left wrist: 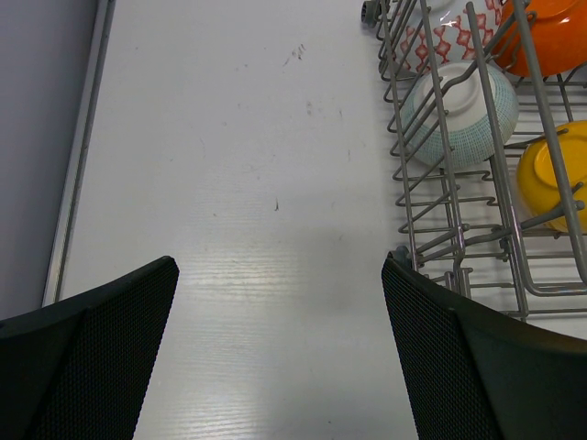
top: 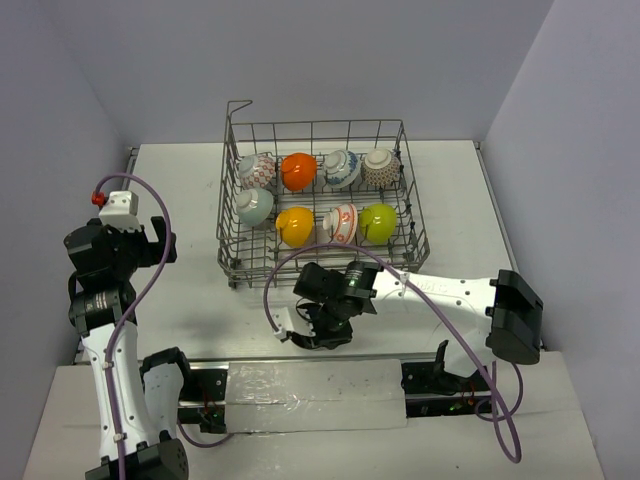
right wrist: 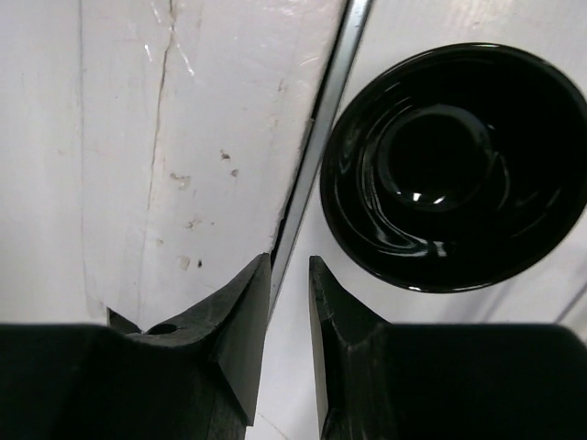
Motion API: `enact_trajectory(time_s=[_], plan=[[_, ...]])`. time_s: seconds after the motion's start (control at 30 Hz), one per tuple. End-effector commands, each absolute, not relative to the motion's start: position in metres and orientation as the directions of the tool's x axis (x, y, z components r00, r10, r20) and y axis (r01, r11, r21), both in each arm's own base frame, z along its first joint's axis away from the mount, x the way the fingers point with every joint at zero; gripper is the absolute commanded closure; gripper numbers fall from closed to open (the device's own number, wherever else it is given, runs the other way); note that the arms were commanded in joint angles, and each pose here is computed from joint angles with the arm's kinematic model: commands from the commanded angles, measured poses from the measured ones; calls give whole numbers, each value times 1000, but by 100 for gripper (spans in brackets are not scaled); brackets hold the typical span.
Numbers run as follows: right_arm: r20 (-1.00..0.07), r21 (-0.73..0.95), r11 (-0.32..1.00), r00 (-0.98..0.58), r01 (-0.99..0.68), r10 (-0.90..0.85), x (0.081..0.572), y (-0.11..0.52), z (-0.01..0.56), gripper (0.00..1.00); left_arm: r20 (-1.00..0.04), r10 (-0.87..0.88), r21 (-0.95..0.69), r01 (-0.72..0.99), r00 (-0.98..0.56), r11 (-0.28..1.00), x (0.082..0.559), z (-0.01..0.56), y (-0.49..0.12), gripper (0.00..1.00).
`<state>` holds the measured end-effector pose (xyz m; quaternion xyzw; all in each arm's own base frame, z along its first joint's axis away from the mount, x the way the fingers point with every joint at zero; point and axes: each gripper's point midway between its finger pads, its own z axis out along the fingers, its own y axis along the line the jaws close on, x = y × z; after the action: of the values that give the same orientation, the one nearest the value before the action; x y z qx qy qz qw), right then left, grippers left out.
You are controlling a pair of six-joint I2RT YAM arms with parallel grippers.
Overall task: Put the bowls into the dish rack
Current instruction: Pick up the bowl from the corner of the board.
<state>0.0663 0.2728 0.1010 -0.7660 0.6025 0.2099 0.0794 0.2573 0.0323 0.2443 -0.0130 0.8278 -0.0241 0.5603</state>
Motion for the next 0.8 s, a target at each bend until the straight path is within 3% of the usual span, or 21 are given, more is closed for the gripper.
enact_trajectory(time_s=[0.0, 0.77], plan=[[-429, 147, -300, 213, -943, -878, 58, 271, 103, 68, -941, -50, -51, -3, -333, 999, 262, 253, 34, 1], [-369, 211, -321, 229, -923, -901, 56, 276, 79, 63, -945, -42, -54, 28, -326, 998, 257, 248, 28, 1]])
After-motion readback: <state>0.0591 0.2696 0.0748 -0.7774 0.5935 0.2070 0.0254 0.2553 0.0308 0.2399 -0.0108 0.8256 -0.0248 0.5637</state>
